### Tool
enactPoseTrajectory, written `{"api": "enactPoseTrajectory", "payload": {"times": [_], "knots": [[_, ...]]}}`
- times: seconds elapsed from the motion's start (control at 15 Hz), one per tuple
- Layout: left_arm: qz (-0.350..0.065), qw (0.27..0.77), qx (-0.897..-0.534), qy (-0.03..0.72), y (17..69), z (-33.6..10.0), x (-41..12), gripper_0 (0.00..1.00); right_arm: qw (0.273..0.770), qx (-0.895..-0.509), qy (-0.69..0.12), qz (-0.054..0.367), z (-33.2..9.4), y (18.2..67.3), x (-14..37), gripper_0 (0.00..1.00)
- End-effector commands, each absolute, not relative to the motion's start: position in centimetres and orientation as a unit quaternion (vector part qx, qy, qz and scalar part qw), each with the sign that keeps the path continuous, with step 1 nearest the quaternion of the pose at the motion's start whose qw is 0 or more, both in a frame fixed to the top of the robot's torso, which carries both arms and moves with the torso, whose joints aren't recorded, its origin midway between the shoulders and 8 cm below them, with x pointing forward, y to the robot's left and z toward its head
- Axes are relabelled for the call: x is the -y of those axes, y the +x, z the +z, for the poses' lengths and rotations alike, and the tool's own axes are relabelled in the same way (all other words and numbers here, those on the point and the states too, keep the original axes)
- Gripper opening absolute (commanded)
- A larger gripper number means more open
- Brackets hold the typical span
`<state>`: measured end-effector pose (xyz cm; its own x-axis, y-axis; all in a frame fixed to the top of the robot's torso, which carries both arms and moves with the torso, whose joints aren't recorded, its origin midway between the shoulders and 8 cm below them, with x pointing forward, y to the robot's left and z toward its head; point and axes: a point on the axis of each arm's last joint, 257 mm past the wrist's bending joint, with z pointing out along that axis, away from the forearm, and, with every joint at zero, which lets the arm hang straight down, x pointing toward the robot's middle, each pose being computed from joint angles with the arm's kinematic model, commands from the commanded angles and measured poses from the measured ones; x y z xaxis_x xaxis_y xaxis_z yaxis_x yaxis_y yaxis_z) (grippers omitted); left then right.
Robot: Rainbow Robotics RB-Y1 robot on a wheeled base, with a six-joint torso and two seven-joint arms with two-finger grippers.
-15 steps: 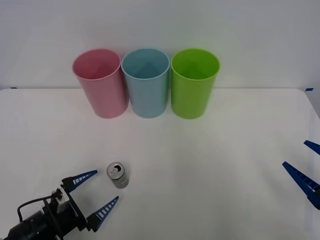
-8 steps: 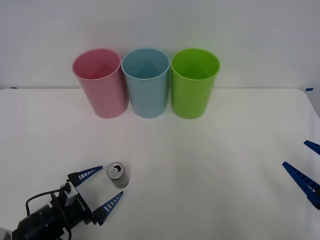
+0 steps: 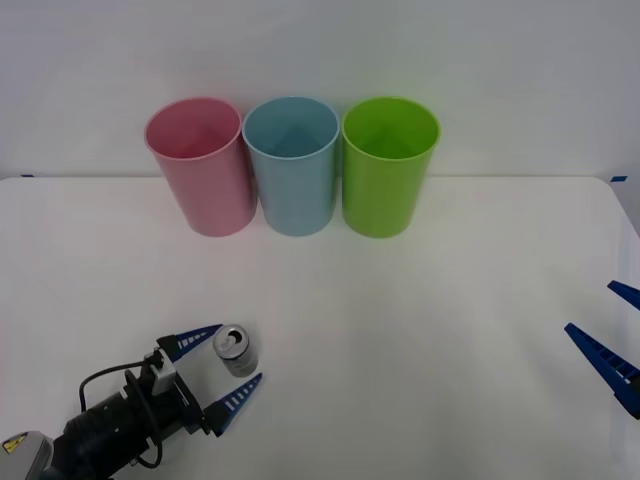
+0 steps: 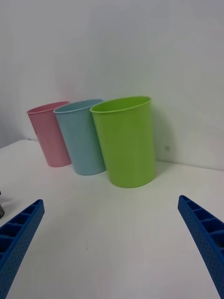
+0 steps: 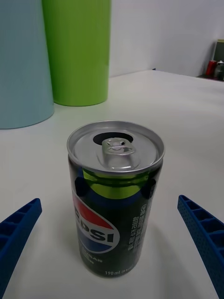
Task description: Grasp the object on the table and drop it into the matching bin: aluminum can to the light blue bin, PET bottle to the pink bin.
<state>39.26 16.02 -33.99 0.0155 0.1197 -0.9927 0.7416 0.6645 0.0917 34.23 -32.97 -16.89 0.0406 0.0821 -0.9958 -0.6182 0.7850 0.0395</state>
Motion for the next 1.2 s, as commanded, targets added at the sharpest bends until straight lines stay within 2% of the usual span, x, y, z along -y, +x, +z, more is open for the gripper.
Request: {"api": "enactPoseTrajectory", "payload": {"times": [0.07, 0.73, 0.8, 0.93, 1.2], "knots": [[-0.248, 0.631, -0.655, 0.333, 39.88, -34.08, -15.41, 1.00, 0.691, -0.645, -0.208, 0.253, -16.89, 34.23, 32.97, 1.00], [-0.249, 0.631, -0.652, 0.338, 39.95, -34.09, -14.76, 1.00, 0.691, -0.645, -0.208, 0.253, -16.89, 34.23, 32.97, 1.00], [-0.249, 0.632, -0.652, 0.337, 39.97, -34.06, -14.77, 0.56, 0.691, -0.645, -0.208, 0.253, -16.89, 34.23, 32.97, 1.00], [-0.248, 0.632, -0.653, 0.337, 40.08, -34.06, -14.76, 0.01, 0.691, -0.645, -0.208, 0.253, -16.89, 34.23, 32.97, 1.00], [-0.248, 0.631, -0.654, 0.336, 40.05, -34.13, -14.81, 0.00, 0.691, -0.645, -0.208, 0.253, -16.89, 34.23, 32.97, 1.00]]}}
